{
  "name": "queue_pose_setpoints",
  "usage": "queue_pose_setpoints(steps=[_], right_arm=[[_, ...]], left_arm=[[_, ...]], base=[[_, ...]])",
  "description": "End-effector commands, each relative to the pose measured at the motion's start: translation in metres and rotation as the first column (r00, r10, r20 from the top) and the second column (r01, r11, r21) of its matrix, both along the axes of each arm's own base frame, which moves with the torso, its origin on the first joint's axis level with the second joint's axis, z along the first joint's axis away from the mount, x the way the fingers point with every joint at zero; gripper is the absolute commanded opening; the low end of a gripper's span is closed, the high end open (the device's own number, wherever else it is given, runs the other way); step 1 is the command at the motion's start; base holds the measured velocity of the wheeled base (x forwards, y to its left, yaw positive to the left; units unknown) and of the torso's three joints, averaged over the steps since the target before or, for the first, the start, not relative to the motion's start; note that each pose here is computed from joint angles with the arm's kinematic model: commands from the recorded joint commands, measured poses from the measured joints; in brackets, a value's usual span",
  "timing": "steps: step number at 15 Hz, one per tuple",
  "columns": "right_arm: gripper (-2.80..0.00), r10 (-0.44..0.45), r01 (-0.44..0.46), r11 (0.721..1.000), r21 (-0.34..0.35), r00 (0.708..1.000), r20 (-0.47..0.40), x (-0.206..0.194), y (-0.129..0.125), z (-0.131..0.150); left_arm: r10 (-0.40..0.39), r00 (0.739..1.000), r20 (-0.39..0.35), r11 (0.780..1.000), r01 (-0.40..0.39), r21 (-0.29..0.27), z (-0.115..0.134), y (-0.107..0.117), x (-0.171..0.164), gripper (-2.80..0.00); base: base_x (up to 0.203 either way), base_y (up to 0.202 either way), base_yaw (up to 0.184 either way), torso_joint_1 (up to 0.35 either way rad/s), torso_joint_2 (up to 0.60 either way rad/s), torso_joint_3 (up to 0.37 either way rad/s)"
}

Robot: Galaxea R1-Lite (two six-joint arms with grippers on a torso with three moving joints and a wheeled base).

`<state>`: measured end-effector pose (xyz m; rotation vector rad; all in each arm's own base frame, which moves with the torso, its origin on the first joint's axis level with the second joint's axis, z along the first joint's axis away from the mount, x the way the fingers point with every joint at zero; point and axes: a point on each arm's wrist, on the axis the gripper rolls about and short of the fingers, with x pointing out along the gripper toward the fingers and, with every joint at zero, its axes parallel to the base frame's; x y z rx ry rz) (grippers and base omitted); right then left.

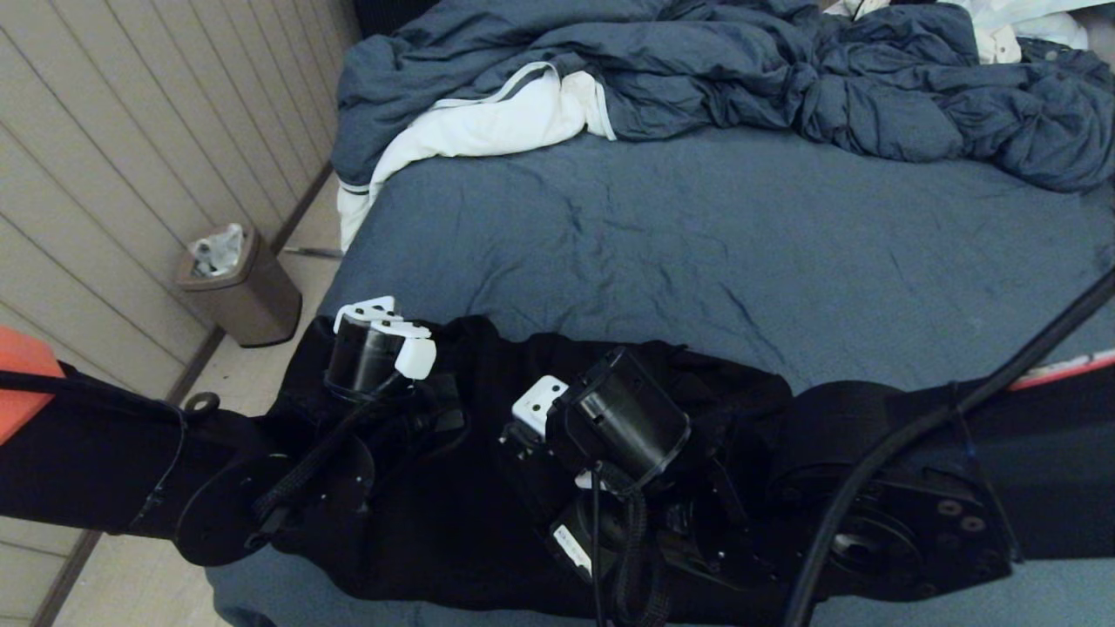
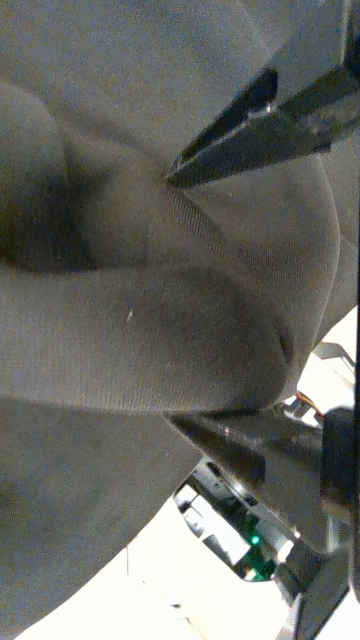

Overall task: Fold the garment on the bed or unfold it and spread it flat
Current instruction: Unfold the black sweatshirt

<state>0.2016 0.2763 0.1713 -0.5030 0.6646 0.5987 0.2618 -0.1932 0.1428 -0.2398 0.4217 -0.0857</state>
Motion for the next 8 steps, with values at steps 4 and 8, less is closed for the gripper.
queue_pose_setpoints(steps=[4,8], right_arm=[[0.0,0.001,-0.001,1.0,0.006,1.0,0.002,0.0017,0.0008,0.002],[0.0,0.001,-0.001,1.0,0.007,1.0,0.003,0.0013,0.0003,0.0026]], left_arm=[[-0.001,1.0,0.001,1.0,0.001,-0.002,-0.0007,-0.0014,-0.0004,-2.8],[-0.001,1.0,0.001,1.0,0.001,-0.002,-0.0007,-0.0014,-0.0004,-2.8]], base=[[0.0,0.0,0.0,0.0,0.0,0.0],[0.0,0.0,0.0,0.0,0.0,0.0]])
